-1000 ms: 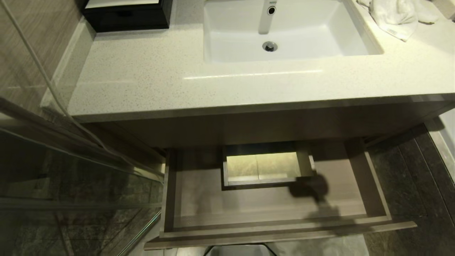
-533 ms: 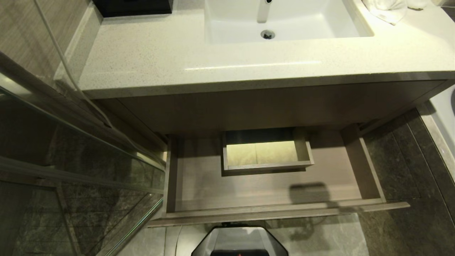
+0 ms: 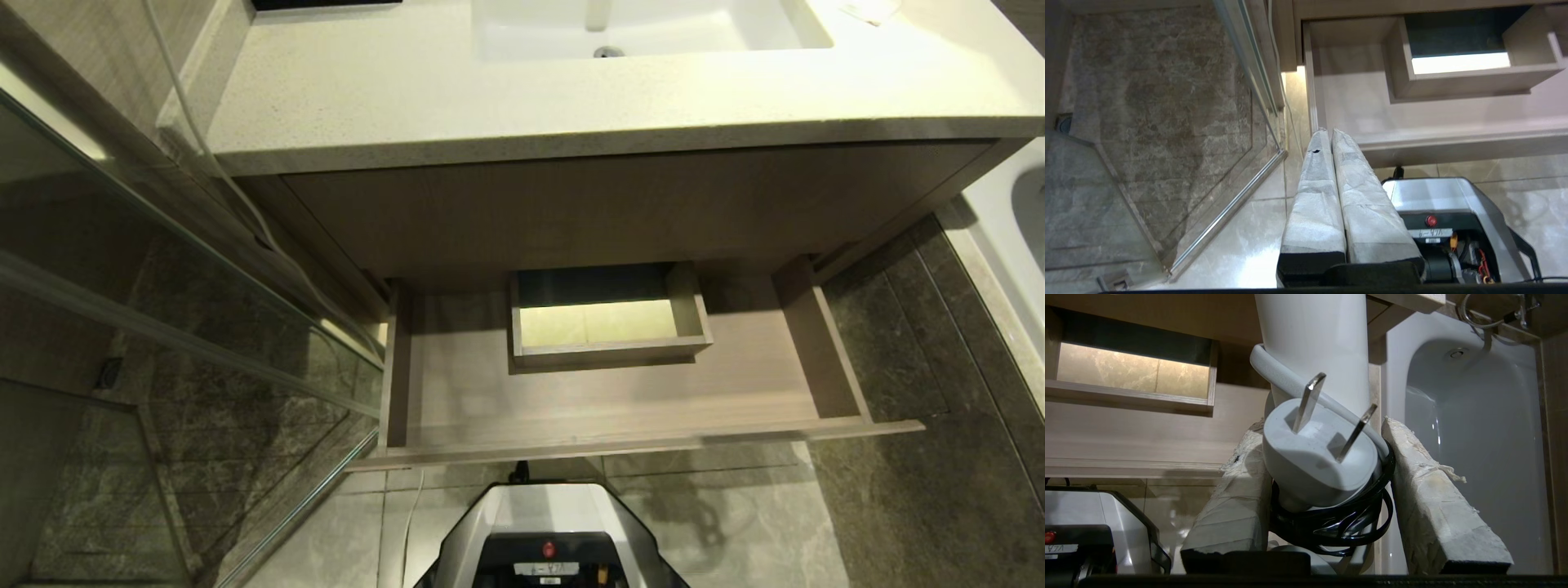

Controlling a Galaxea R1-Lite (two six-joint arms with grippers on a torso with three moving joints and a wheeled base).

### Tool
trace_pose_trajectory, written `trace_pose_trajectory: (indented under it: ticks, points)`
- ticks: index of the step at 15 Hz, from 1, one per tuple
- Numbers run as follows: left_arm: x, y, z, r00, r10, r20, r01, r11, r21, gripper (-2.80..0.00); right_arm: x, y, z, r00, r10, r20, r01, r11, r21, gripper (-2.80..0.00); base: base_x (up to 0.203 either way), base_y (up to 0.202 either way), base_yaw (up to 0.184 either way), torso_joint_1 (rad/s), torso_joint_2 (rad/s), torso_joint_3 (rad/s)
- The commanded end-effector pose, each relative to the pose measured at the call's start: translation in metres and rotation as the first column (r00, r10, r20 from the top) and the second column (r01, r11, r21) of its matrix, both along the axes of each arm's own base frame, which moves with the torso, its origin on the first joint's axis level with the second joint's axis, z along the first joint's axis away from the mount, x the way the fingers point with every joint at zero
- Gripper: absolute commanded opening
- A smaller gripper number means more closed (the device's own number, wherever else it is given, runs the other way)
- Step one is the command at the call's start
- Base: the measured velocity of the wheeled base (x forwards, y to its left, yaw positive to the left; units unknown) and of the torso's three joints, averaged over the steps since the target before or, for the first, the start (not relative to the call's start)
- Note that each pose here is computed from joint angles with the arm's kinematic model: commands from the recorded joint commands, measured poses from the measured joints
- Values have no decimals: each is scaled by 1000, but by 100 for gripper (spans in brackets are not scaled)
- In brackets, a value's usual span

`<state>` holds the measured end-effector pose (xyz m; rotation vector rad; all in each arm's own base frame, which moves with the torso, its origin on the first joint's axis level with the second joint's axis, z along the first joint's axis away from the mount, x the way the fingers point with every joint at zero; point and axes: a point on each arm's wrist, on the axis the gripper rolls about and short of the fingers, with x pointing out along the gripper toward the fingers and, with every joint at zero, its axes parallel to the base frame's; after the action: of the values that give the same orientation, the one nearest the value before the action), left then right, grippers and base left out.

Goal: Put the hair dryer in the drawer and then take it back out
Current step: Put it into the drawer

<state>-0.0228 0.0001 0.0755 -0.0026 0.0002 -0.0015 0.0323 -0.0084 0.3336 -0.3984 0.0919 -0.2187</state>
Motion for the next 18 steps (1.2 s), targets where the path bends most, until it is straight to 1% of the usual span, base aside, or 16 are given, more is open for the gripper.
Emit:
trace_pose_trajectory:
  ticks: [1, 11, 18]
  points:
    - [0, 0, 0, 1000, 0, 0, 0, 1000, 0, -280, 1, 0, -1, 1000, 1, -6, -1, 1000, 1, -280, 0, 0, 0, -215, 278, 49]
    - [0, 0, 0, 1000, 0, 2, 0, 1000, -1, -280, 0, 0, -8, 1000, 1, -21, -1, 1000, 5, -280, 0, 0, 0, -203, 347, 134]
    - [0, 0, 0, 1000, 0, 0, 0, 1000, 0, -280, 1, 0, -13, 1000, 1, -19, -1, 1000, 5, -280, 0, 0, 0, -330, 524, 192]
